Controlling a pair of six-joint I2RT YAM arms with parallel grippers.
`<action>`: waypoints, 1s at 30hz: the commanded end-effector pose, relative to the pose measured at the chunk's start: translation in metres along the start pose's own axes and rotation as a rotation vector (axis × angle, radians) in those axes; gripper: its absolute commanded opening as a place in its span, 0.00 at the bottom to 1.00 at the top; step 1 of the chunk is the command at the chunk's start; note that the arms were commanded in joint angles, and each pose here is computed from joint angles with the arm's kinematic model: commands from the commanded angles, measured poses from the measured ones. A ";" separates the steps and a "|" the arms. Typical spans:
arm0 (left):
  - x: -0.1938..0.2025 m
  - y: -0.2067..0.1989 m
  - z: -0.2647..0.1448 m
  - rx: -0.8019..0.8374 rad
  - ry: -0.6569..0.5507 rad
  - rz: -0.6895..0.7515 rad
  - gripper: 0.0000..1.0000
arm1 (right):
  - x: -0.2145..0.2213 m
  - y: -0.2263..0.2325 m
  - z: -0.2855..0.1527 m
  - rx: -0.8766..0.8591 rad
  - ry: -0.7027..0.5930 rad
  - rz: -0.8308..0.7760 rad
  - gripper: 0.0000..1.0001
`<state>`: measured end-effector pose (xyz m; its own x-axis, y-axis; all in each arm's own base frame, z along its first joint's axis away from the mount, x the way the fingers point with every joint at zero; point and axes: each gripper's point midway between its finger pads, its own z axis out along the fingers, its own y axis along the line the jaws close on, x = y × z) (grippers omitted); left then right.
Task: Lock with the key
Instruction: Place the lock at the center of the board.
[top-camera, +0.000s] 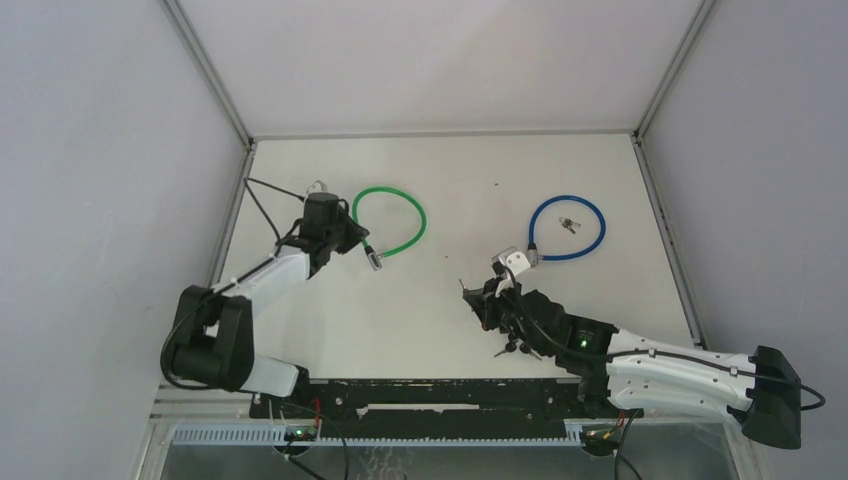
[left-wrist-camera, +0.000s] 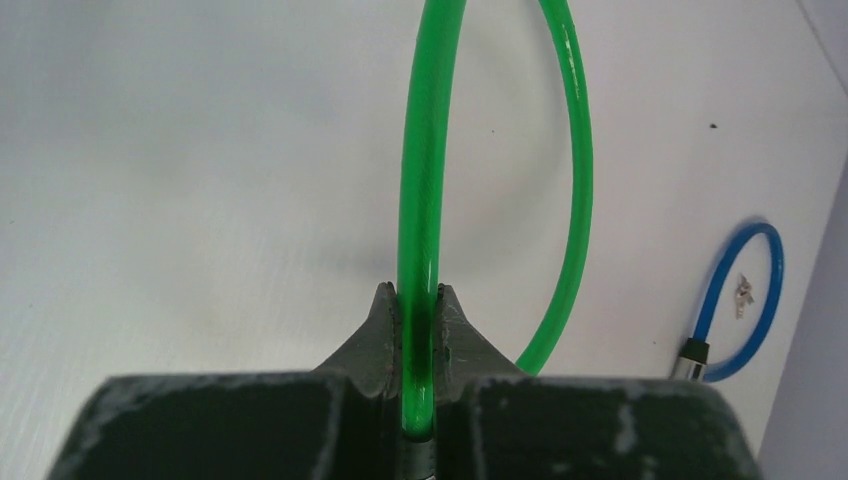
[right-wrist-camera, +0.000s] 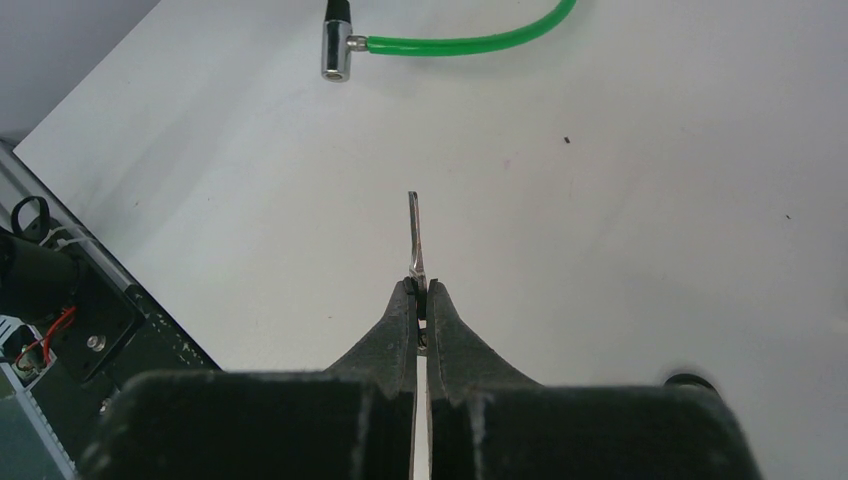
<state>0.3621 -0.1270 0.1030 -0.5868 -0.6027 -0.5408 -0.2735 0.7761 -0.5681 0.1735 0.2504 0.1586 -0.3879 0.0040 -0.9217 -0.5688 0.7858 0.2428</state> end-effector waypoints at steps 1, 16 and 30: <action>-0.029 -0.025 0.016 0.033 -0.057 0.026 0.00 | -0.017 0.004 0.000 -0.010 -0.047 0.042 0.00; 0.000 0.022 0.057 -0.234 0.127 0.074 0.35 | -0.023 0.007 0.010 -0.019 -0.025 0.080 0.00; -0.040 -0.006 0.006 -0.184 -0.011 0.114 0.67 | -0.054 0.020 0.057 -0.118 0.038 0.222 0.00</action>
<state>0.3797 -0.1128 0.0490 -0.7150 -0.5173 -0.4704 -0.4093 0.8551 -0.3183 0.2066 0.2674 0.1552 -0.5131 0.0405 -0.8574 -0.5129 0.7864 0.3441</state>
